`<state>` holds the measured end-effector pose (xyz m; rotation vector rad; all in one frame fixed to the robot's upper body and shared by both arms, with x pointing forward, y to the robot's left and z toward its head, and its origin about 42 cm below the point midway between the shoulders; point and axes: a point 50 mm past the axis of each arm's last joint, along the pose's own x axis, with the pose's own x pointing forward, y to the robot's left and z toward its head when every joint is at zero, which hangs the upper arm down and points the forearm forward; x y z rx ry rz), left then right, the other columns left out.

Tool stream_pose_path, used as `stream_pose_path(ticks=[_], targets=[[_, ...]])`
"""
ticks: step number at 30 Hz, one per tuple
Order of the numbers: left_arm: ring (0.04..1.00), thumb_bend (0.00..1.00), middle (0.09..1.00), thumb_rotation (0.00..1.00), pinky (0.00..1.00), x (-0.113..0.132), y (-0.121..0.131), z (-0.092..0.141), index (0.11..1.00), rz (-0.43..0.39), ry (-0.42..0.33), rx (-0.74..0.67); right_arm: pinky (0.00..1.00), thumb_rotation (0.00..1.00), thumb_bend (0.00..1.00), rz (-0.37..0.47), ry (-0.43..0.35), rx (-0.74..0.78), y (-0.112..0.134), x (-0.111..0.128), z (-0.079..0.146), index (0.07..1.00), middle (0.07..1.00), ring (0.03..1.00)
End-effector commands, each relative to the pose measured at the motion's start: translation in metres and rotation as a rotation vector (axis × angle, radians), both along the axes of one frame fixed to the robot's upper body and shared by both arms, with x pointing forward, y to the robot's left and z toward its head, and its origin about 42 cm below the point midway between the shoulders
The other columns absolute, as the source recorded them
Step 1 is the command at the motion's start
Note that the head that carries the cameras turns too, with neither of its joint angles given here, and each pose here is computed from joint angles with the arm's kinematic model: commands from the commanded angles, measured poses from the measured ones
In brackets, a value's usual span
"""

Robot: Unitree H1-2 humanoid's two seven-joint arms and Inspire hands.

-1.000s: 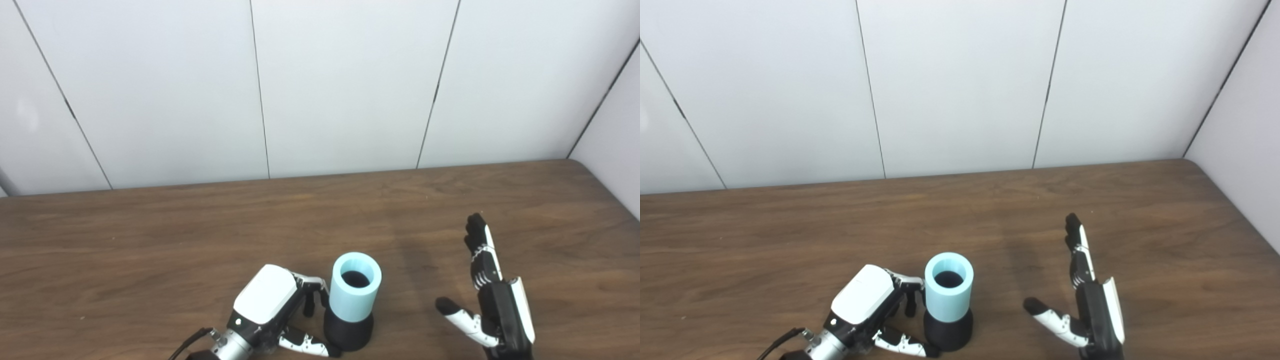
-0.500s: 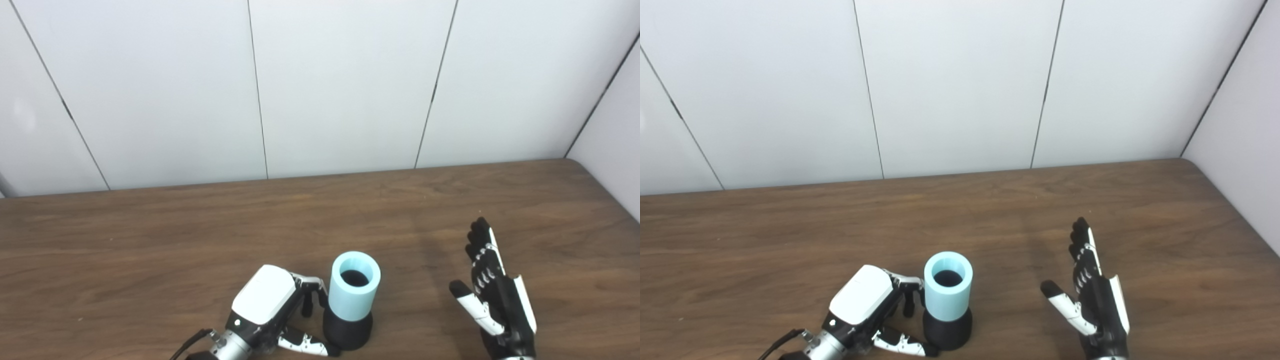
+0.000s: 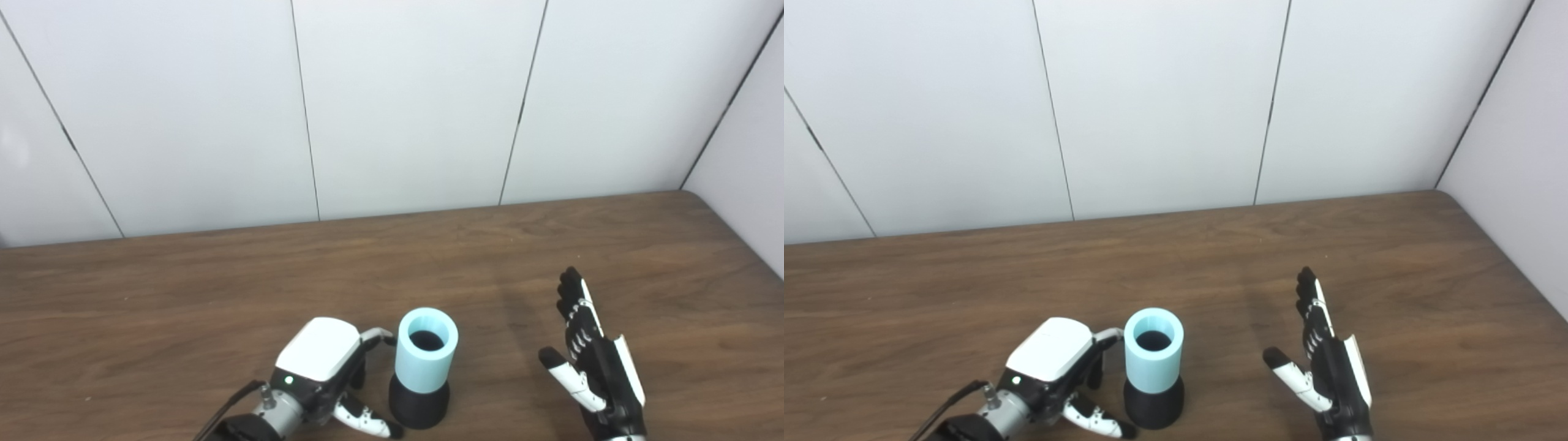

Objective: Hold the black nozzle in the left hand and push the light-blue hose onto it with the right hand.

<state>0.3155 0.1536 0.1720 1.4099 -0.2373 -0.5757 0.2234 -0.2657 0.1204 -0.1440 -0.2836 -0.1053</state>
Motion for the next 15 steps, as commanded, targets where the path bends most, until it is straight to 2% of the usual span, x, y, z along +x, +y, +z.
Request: stream_pose_path(ticks=[1, 7, 10, 13, 15], targets=[[0.852, 1.0, 0.863, 0.13, 0.78, 0.001, 0.075, -0.024, 0.85, 0.27, 0.181, 0.162, 1.0, 0.66, 0.86, 0.014, -0.035, -0.011, -0.004, -0.001, 0.005, 1.0, 1.0, 1.0], [0.919, 1.0, 0.927, 0.17, 0.84, 0.0, 0.107, -0.013, 0.908, 0.372, 0.27, 0.095, 1.0, 0.68, 0.91, 0.02, -0.011, -0.023, -0.006, -0.001, 0.005, 1.0, 1.0, 1.0], [0.934, 1.0, 0.941, 0.12, 0.86, -0.003, 0.122, -0.008, 0.916, 0.429, 0.288, -0.017, 1.0, 0.68, 0.92, 0.025, -0.004, -0.021, -0.007, -0.001, 0.005, 1.0, 1.0, 1.0], [0.925, 1.0, 0.932, 0.1, 0.83, -0.007, 0.133, -0.003, 0.914, 0.471, 0.286, -0.113, 1.0, 0.69, 0.89, 0.019, 0.005, -0.034, -0.009, 0.0, 0.005, 1.0, 1.0, 1.0], [0.895, 0.97, 0.912, 0.1, 0.77, -0.009, 0.141, -0.001, 0.907, 0.479, 0.284, -0.187, 1.0, 0.71, 0.79, 0.009, 0.01, -0.054, -0.009, 0.001, 0.007, 1.0, 1.0, 1.0]])
